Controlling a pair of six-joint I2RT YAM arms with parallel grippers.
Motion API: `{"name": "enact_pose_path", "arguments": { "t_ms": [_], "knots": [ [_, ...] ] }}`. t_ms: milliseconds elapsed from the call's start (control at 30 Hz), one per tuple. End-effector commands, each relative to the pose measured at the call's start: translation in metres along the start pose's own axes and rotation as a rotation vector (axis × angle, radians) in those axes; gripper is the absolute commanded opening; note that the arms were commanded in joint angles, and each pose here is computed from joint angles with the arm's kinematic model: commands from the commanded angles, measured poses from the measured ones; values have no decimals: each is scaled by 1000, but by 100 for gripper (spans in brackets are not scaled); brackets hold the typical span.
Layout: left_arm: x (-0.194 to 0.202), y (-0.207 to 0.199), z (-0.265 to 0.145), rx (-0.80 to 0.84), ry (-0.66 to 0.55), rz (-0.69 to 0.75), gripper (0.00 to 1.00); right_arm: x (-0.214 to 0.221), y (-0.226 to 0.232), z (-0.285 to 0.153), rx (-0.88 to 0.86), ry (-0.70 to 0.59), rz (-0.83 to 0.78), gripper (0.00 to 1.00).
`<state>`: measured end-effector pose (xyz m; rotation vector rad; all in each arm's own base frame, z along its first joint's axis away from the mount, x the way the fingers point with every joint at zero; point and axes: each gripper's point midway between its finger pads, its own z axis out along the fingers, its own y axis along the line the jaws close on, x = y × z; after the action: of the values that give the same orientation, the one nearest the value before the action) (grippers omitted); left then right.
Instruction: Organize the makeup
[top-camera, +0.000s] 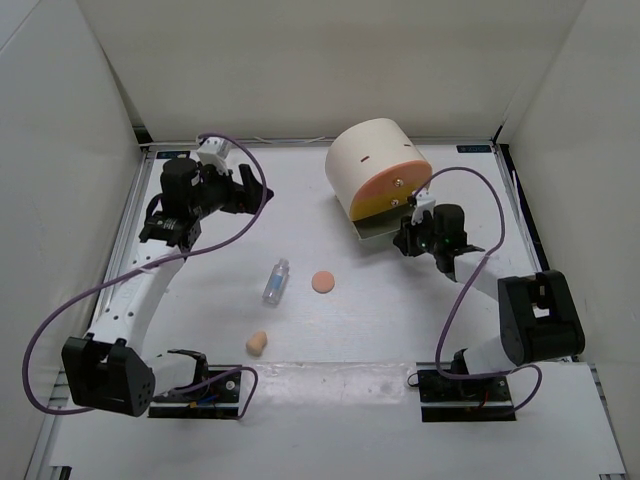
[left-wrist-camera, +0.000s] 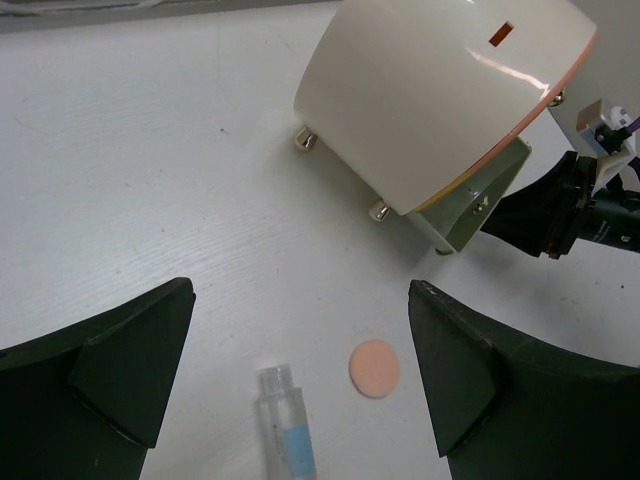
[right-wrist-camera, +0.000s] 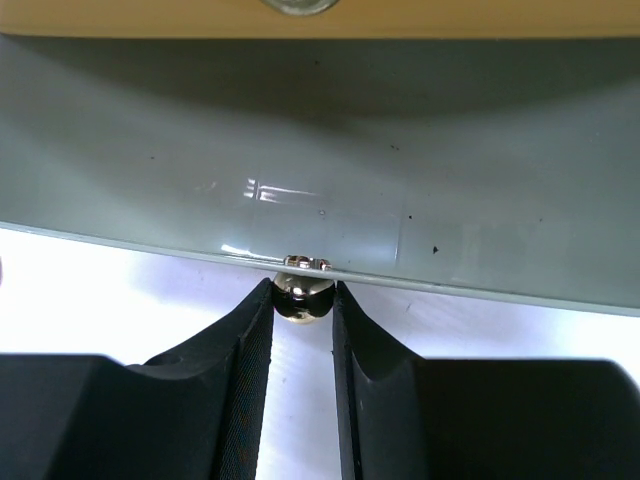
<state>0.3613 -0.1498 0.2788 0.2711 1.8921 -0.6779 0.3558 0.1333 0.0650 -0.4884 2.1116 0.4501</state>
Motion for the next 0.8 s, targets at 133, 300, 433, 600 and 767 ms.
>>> {"name": "enact_pose_path", "arguments": {
  "t_ms": [133, 300, 433, 600, 767],
  "knots": [
    [18, 2, -15, -109, 57, -85, 98, 23, 14, -14, 33, 131, 65, 14],
    [32, -2, -23, -115, 74, -132, 98, 35, 20, -16, 74, 177, 128, 17],
    [39, 3, -31, -160, 99, -141, 98, 47, 25, -17, 79, 234, 138, 17],
    [47, 1, -39, -164, 110, -155, 98, 66, 29, -24, 92, 311, 157, 19],
    [51, 3, -43, -188, 124, -167, 98, 73, 32, -33, 124, 330, 137, 20]
  ]
}}
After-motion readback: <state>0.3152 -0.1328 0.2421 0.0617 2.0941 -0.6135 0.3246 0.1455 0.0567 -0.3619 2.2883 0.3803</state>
